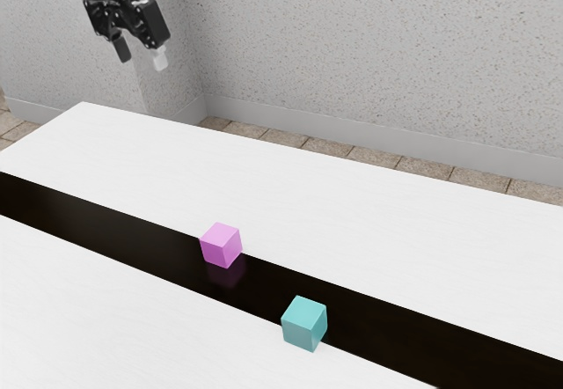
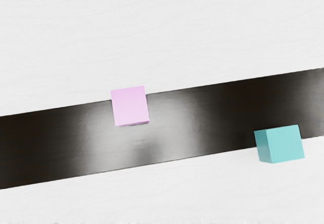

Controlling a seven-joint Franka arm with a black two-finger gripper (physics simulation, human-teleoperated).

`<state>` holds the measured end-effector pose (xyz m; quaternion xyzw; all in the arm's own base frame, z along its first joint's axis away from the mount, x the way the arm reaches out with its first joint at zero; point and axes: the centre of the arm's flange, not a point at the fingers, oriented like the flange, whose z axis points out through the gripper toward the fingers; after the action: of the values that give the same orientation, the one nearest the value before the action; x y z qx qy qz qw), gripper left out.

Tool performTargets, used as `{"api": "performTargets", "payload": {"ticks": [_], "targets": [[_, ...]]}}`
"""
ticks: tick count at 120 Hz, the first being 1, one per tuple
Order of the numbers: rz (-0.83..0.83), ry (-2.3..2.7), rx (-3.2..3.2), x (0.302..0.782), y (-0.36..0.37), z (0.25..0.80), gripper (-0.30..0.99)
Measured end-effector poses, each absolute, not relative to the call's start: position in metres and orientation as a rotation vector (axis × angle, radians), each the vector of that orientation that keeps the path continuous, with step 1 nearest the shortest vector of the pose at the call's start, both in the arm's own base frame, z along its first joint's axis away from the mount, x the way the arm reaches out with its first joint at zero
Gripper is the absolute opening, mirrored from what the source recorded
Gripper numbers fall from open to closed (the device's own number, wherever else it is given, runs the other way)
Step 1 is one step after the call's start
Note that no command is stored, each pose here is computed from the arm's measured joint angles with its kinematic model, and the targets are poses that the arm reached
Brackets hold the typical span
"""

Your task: Pick up the blue block with one arm, and put the blue block on the pink block with one arm

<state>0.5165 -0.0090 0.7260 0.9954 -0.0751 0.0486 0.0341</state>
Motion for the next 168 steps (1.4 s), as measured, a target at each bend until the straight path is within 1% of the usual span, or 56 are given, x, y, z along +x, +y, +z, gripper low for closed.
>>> {"api": "performTargets", "payload": {"ticks": [11, 15, 19, 22, 25, 28, 31, 35, 44, 50, 60, 73, 81, 95, 109, 145, 168], "targets": [[0.1, -0.181, 3.041, 0.528, 0.006, 0.71, 0.67], [0.033, -0.148, 3.028, 0.546, 0.01, 0.685, 0.67], [-0.058, -0.11, 3.018, 0.577, 0.011, 0.641, 0.67], [-0.121, -0.129, 3.02, 0.602, -0.01, 0.604, 0.67], [-0.18, -0.207, 3.016, 0.619, -0.059, 0.569, 0.67], [-0.235, -0.29, 3.011, 0.627, -0.112, 0.537, 0.67], [-0.277, -0.352, 3.01, 0.627, -0.156, 0.511, 0.66], [-0.332, -0.394, 3.012, 0.621, -0.194, 0.475, 0.66], [-0.412, -0.391, 3.022, 0.597, -0.23, 0.403, 0.66], [-0.399, -0.375, 3.04, 0.591, -0.247, 0.371, 0.66], [-0.337, -0.299, 3.05, 0.592, -0.257, 0.34, 0.66], [-0.27, -0.181, 3.049, 0.585, -0.256, 0.315, 0.66], [-0.219, -0.124, 3.044, 0.584, -0.253, 0.31, 0.66], [-0.188, -0.062, 3.039, 0.567, -0.249, 0.299, 0.65], [-0.144, -0.045, 3.036, 0.561, -0.252, 0.298, 0.65], [-0.162, -0.067, 3.042, 0.538, -0.251, 0.282, 0.64], [-0.149, -0.142, 3.069, 0.537, -0.251, 0.267, 0.63]]}}
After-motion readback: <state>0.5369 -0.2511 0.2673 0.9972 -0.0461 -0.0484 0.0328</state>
